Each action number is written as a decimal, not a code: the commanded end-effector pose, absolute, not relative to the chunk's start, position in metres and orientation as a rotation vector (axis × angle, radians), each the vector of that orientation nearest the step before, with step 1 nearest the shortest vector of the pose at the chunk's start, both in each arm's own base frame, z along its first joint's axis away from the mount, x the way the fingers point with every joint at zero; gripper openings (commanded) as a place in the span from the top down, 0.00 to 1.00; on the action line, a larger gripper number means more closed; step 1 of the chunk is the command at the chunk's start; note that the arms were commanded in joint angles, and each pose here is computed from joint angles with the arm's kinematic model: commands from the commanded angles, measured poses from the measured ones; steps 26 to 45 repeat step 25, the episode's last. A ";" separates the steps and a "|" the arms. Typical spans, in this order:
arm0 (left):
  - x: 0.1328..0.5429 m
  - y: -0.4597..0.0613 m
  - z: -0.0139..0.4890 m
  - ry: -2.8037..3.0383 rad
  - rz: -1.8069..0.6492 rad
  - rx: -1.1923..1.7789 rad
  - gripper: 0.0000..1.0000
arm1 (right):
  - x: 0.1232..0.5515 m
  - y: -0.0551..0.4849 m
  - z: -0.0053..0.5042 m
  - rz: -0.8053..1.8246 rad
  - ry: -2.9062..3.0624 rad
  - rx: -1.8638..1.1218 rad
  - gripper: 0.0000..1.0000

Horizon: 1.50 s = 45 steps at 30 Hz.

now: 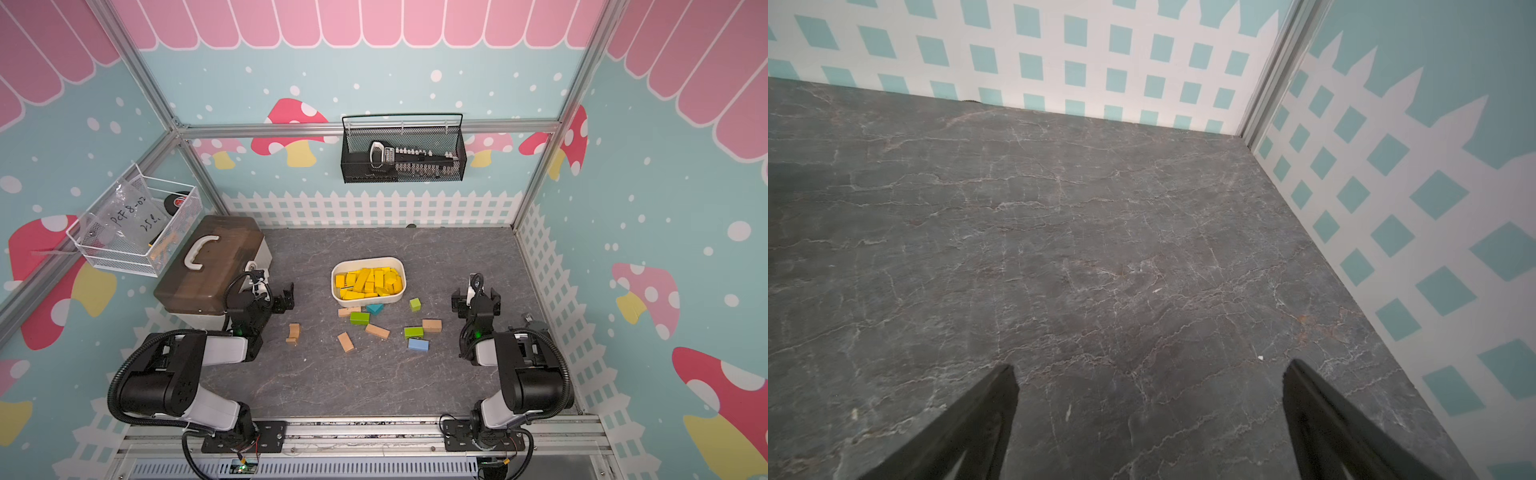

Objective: Pick out the yellow building blocks
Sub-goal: Reset both arms

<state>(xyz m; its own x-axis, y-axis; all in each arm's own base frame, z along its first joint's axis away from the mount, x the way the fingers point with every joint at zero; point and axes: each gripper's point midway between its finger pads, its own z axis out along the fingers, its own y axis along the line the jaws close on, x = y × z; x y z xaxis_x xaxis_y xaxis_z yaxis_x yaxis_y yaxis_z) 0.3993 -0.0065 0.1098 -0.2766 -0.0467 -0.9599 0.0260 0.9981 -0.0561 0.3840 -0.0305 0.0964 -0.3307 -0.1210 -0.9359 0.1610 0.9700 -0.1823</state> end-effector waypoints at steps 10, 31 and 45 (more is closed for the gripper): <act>0.404 -0.005 0.116 1.830 -0.054 -0.022 0.00 | 0.389 -0.028 0.099 -0.267 1.889 0.017 0.01; 0.404 -0.004 0.116 1.830 -0.053 -0.022 0.00 | 0.390 -0.027 0.099 -0.264 1.897 0.010 0.01; 0.404 -0.004 0.116 1.830 -0.053 -0.022 0.00 | 0.390 -0.027 0.099 -0.264 1.897 0.010 0.01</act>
